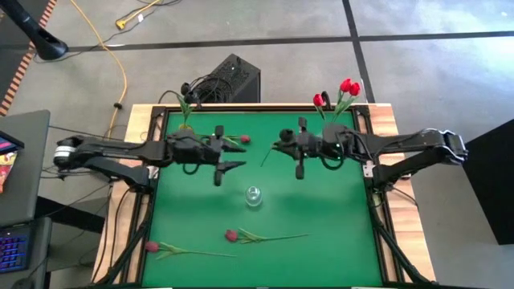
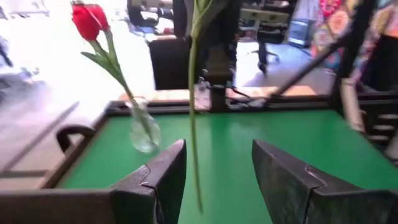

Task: Sort flowers into vase by color
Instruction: Put the black tulip into the yellow vase

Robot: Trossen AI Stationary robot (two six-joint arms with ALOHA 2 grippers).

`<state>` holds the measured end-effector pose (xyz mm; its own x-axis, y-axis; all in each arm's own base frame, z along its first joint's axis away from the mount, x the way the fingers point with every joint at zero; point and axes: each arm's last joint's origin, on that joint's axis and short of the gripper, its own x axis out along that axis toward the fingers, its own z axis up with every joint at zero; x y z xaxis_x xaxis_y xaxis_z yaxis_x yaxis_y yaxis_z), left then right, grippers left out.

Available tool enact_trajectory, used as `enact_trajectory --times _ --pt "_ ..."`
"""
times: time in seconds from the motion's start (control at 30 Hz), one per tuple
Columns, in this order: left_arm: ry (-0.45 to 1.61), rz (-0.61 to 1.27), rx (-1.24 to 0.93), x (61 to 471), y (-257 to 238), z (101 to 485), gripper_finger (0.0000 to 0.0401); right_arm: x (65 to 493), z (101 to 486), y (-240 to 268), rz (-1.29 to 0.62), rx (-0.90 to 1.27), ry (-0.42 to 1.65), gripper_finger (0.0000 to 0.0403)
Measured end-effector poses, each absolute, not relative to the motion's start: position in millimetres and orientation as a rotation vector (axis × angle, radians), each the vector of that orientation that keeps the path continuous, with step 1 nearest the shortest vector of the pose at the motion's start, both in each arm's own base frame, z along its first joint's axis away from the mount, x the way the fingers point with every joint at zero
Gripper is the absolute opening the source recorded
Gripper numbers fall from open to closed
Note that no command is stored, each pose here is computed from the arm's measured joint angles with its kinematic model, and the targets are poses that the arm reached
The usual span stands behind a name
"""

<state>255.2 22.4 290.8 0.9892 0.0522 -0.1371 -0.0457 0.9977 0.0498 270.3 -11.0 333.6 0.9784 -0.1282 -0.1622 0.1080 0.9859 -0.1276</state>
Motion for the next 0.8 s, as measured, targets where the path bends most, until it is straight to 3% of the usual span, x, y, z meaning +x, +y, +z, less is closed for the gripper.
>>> enact_trajectory --times 0.37,0.8 --pt "0.106 0.055 0.065 304 46 279 0.0171 299 318 -19 -0.121 -0.093 0.121 0.002" --pt "0.098 0.024 0.069 307 50 283 0.0154 298 320 -22 -0.132 -0.105 0.109 0.002"
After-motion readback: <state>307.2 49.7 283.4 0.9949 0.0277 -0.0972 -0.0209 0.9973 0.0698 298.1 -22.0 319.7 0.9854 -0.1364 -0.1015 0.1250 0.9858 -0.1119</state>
